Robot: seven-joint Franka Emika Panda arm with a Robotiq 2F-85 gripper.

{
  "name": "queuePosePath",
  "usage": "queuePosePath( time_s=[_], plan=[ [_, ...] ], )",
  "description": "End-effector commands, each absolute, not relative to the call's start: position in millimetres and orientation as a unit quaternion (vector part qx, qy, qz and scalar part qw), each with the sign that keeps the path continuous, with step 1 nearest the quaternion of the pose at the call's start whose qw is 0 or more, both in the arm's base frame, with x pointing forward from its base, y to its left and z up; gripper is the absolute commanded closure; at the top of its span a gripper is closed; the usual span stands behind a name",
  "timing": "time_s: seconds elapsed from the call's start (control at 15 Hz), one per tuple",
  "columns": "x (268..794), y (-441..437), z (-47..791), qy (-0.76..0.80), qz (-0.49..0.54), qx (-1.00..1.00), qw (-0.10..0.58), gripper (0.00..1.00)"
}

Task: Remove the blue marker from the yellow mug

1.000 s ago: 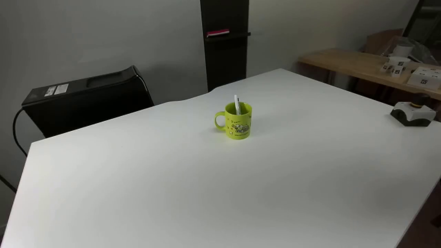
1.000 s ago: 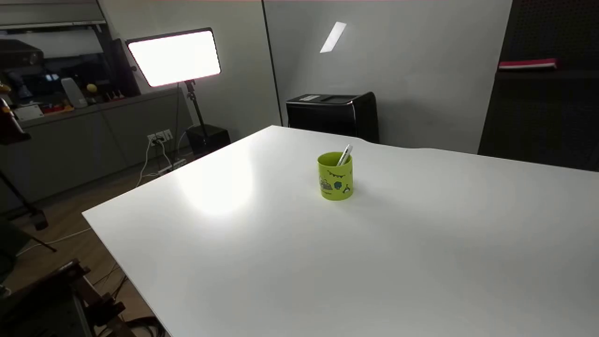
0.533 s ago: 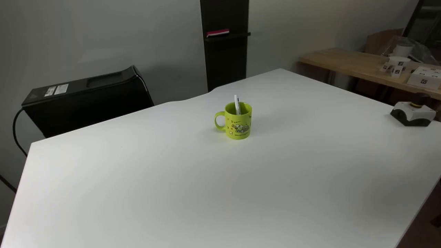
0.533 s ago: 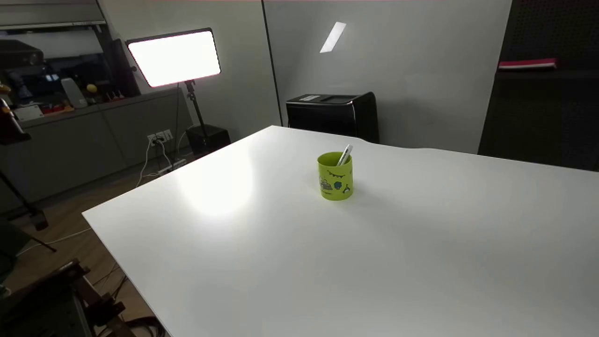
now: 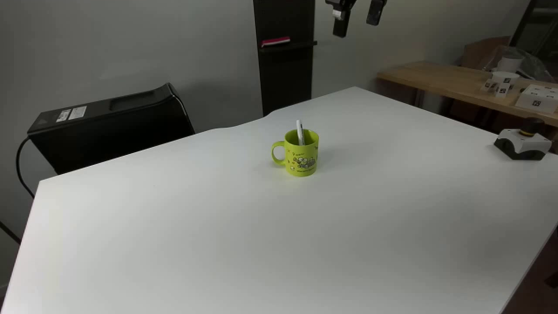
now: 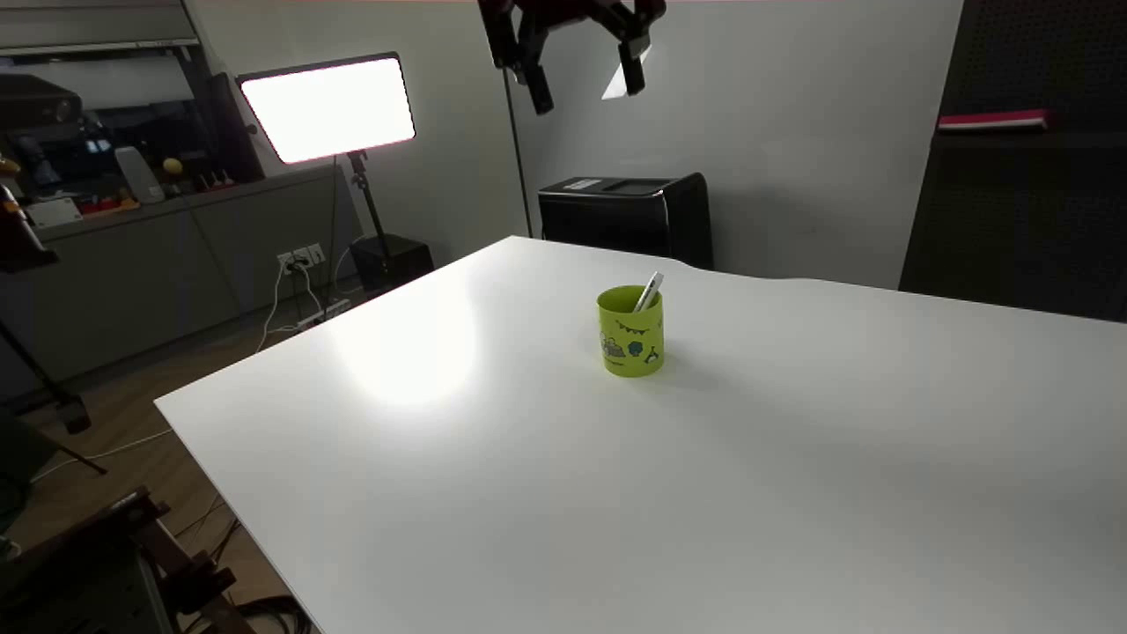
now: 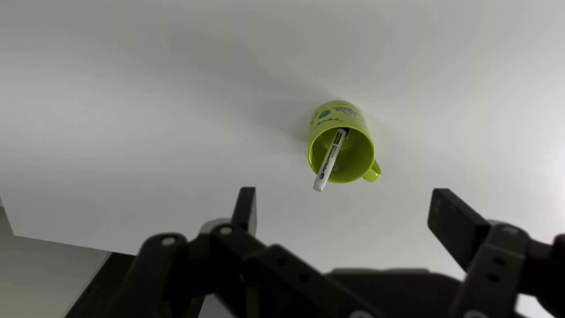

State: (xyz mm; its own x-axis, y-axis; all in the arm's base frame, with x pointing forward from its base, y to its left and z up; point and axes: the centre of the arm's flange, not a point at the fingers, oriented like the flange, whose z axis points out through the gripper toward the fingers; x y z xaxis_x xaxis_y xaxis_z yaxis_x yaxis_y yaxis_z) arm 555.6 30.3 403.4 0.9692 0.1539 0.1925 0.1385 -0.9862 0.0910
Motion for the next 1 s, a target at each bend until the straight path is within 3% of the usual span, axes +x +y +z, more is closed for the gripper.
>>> queuePosePath(
  time_s=[0.0, 0.93],
  plan=[
    [562, 30, 394, 0.073, 0.093, 0.992, 0.038, 0.0],
    [577, 29, 384, 0.073, 0.089, 0.993, 0.037, 0.0]
  ],
)
